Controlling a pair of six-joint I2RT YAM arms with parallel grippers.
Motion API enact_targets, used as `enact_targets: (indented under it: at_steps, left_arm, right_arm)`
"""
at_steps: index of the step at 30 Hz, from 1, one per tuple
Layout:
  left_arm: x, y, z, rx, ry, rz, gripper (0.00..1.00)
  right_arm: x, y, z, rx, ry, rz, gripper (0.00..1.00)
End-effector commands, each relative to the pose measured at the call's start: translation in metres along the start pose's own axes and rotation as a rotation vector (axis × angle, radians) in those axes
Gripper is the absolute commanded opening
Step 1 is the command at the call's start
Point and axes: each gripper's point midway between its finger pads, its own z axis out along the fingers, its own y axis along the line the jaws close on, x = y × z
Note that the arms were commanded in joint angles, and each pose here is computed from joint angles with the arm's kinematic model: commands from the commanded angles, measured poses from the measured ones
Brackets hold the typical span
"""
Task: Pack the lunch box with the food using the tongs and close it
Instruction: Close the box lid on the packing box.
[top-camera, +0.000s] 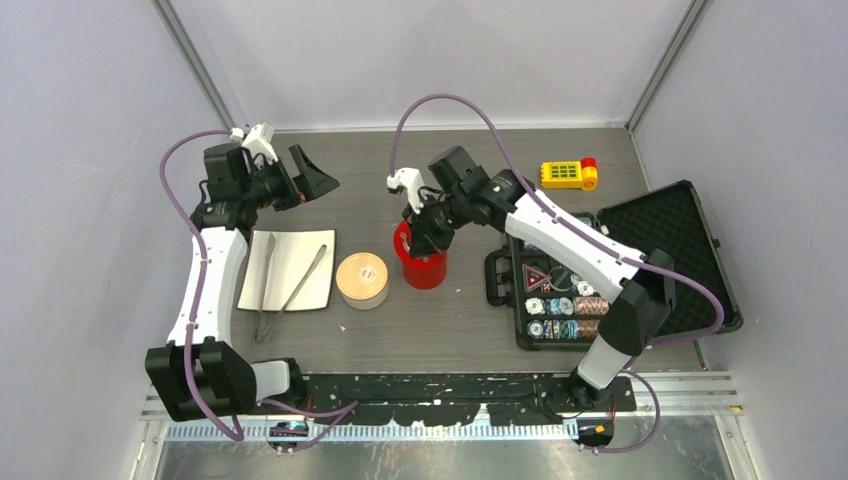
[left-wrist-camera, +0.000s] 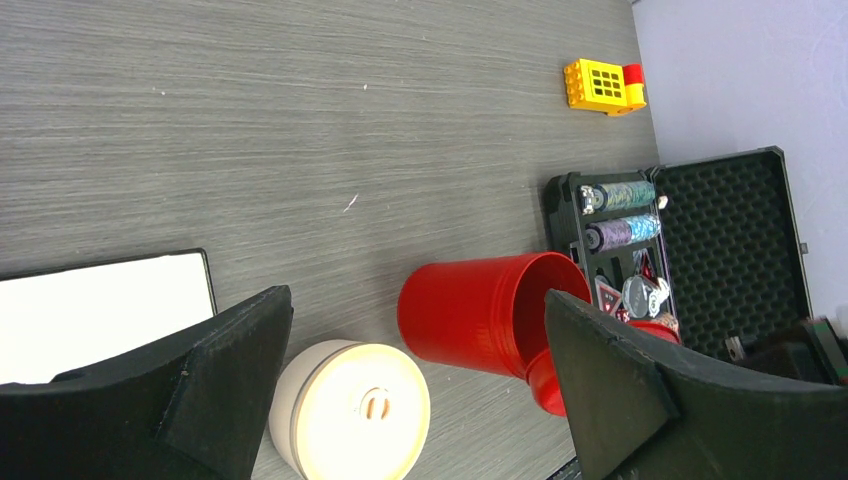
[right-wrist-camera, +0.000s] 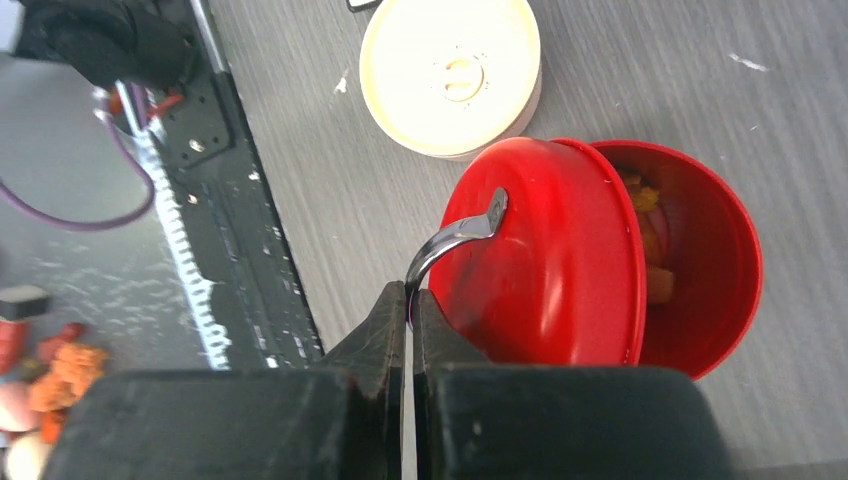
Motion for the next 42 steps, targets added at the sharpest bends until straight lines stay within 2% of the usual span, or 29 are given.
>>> enact_targets:
  at_steps: [1, 7, 10, 16, 24, 42]
  left_arm:
    - [-0.014, -0.009, -0.007, 0.021, -0.063, 0.038, 1.00]
    - [-0.012, -0.008, -0.004, 0.027, -0.052, 0.031, 1.00]
    - [-0.013, -0.008, -0.002, 0.032, -0.049, 0.023, 1.00]
    - [-0.014, -0.007, 0.001, 0.034, -0.045, 0.015, 1.00]
    - [-0.012, -0.006, 0.003, 0.038, -0.033, 0.002, 1.00]
    - [-0.012, -0.004, 0.009, 0.043, -0.007, -0.024, 1.00]
  right_arm:
    - [-0.033, -0.001, -0.018, -0.094, -0.103, 0.184, 0.00]
    - [-0.068, -0.018, -0.034, -0.236, -0.286, 0.455, 0.01]
    - [-0.074, -0.018, -0.038, -0.283, -0.333, 0.509, 0.00]
    - [-0.067, -0.021, -0.030, -0.342, -0.356, 0.554, 0.01]
    - [-0.070, -0.038, -0.035, -0.436, -0.463, 0.635, 0.00]
    - [-0.052, -0.057, -0.032, -0.560, -0.521, 0.725, 0.01]
